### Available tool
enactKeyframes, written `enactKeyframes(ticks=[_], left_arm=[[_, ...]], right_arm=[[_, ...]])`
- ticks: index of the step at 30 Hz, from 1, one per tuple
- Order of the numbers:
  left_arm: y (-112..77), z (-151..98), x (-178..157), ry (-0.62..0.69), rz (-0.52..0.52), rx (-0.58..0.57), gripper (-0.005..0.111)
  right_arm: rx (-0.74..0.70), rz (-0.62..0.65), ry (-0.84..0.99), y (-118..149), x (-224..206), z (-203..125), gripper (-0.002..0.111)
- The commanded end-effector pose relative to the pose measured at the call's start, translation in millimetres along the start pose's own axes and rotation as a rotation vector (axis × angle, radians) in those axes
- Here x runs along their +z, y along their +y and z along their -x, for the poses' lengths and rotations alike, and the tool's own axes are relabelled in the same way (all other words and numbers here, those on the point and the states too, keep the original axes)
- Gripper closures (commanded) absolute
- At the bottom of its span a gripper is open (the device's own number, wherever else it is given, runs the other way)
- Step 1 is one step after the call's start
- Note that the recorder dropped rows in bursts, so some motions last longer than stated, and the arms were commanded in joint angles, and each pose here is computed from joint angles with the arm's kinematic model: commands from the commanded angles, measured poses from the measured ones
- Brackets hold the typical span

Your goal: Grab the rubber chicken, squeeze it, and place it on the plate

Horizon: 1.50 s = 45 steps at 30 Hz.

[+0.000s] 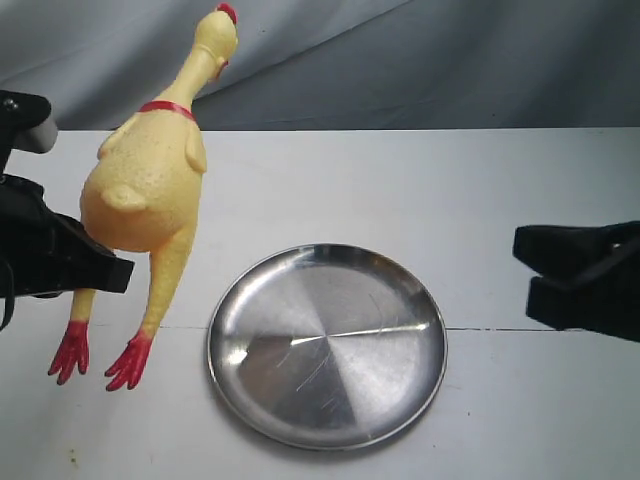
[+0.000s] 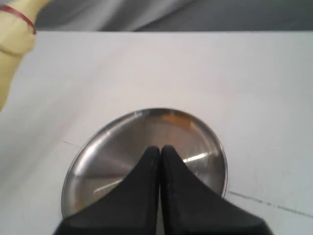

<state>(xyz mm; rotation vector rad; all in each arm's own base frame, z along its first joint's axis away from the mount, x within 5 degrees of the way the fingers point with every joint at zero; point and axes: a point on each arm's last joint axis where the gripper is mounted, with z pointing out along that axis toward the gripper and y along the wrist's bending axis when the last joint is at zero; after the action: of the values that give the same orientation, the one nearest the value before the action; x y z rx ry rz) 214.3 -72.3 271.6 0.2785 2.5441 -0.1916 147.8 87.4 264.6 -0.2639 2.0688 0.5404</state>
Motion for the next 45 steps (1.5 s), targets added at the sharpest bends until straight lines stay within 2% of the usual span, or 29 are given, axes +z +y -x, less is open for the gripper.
enactKeyframes(ticks=[1,5,13,17,19,20,22,24,28,30,32,34,39,41,43,45], left_arm=[[-7.9,6,3,-0.036,-0.078,0.026,0.107],[-16.6,10,12,-0.051,-0.173,0.049,0.107],[-24.9,15,36,-0.041,-0.266,0.056,0.107],[-25.1,15,35,-0.047,-0.268,0.051,0.107],[-25.2,15,34,-0.047,-0.269,0.051,0.107],[-25.2,15,34,-0.047,-0.269,0.051,0.107],[-25.1,15,34,-0.050,-0.268,0.051,0.107],[-25.1,16,34,-0.062,-0.267,0.041,0.107],[-28.5,24,34,-0.087,-0.300,0.053,0.107],[-31.7,37,36,-0.083,-0.320,0.058,0.107],[-35.9,48,43,-0.030,-0.352,0.082,0.107],[-38.7,52,50,0.015,-0.378,0.091,0.107],[-41.8,59,47,-0.004,-0.407,0.085,0.107],[-43.9,57,46,0.009,-0.433,0.101,0.107],[-45.4,56,45,0.019,-0.452,0.109,0.107],[-45.7,56,45,0.019,-0.456,0.107,0.107]], right_arm=[[0.120,-0.026,0.118,-2,30,-8,0.108],[0.137,-0.032,0.213,2,55,1,0.108],[0.108,0.019,0.240,20,88,62,0.108],[0.164,0.014,0.287,7,101,91,0.108],[0.206,0.079,0.320,-5,104,106,0.108],[0.260,0.178,0.340,-12,104,112,0.108],[0.356,0.343,0.368,-28,107,112,0.108],[0.421,0.454,0.394,-35,114,107,0.108],[0.506,0.541,0.390,-37,129,75,0.108],[0.573,0.594,0.354,-37,127,59,0.108],[0.602,0.663,0.337,-33,124,52,0.108],[0.598,0.668,0.341,-33,124,50,0.108],[0.626,0.667,0.344,-36,122,51,0.108],[0.629,0.660,0.332,-37,123,52,0.100],[0.613,0.658,0.318,-38,123,52,0.088],[0.620,0.653,0.307,-38,124,53,0.068]])
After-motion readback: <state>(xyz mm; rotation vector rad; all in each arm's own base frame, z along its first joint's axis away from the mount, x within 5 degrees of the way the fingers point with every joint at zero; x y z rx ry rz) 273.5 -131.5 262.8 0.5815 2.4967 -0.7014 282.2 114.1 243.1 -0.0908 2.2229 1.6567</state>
